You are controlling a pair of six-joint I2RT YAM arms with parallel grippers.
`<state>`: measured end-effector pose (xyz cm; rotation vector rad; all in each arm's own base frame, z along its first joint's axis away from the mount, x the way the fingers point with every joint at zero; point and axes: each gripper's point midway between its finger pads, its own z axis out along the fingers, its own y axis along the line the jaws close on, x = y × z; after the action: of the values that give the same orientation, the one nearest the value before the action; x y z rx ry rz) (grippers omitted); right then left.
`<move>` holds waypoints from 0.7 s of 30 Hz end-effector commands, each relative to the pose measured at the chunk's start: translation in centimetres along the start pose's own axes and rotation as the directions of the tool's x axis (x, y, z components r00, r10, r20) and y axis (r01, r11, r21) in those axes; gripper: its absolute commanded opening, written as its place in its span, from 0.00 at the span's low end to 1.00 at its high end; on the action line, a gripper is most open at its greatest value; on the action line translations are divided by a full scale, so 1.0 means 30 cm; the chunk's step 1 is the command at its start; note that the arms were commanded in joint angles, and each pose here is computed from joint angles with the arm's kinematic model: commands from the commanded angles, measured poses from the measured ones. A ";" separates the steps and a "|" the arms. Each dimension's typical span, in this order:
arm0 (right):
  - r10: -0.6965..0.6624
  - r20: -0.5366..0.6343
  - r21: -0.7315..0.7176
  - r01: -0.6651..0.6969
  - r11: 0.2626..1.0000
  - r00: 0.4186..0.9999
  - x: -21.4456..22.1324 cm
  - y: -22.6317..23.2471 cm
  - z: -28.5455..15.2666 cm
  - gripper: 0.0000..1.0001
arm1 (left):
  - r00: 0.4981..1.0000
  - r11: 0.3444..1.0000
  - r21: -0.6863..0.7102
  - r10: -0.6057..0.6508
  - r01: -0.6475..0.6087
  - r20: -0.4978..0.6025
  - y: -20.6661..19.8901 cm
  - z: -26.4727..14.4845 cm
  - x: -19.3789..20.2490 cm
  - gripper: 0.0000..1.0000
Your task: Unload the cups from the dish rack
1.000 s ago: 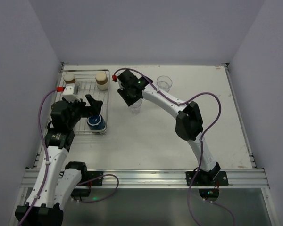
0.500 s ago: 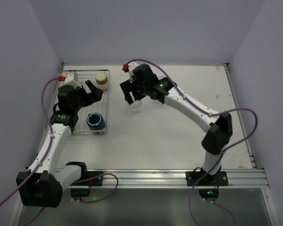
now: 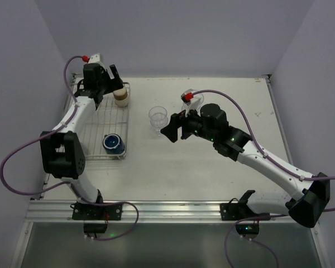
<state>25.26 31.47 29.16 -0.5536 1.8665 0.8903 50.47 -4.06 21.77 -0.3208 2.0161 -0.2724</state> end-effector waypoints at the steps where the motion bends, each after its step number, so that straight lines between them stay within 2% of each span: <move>1: 0.006 0.053 -0.023 -0.005 1.000 0.999 -0.023 0.012 0.000 0.78 | 0.995 0.994 -0.028 0.102 -0.103 -0.020 0.015 0.073 -0.012 0.93; 10: 0.009 0.021 -0.018 -0.008 1.000 1.000 0.030 -0.006 0.027 0.77 | 0.969 0.969 -0.049 0.238 -0.242 -0.071 -0.008 0.208 0.061 0.91; 21: 0.004 0.022 -0.012 -0.004 1.000 1.000 0.033 -0.011 0.028 0.76 | 0.958 0.956 -0.126 0.246 -0.265 -0.144 0.058 0.304 0.145 0.86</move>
<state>25.17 31.42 26.61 -0.5539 1.9027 0.8832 55.85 -5.25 13.21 -0.1310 2.1917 -0.0484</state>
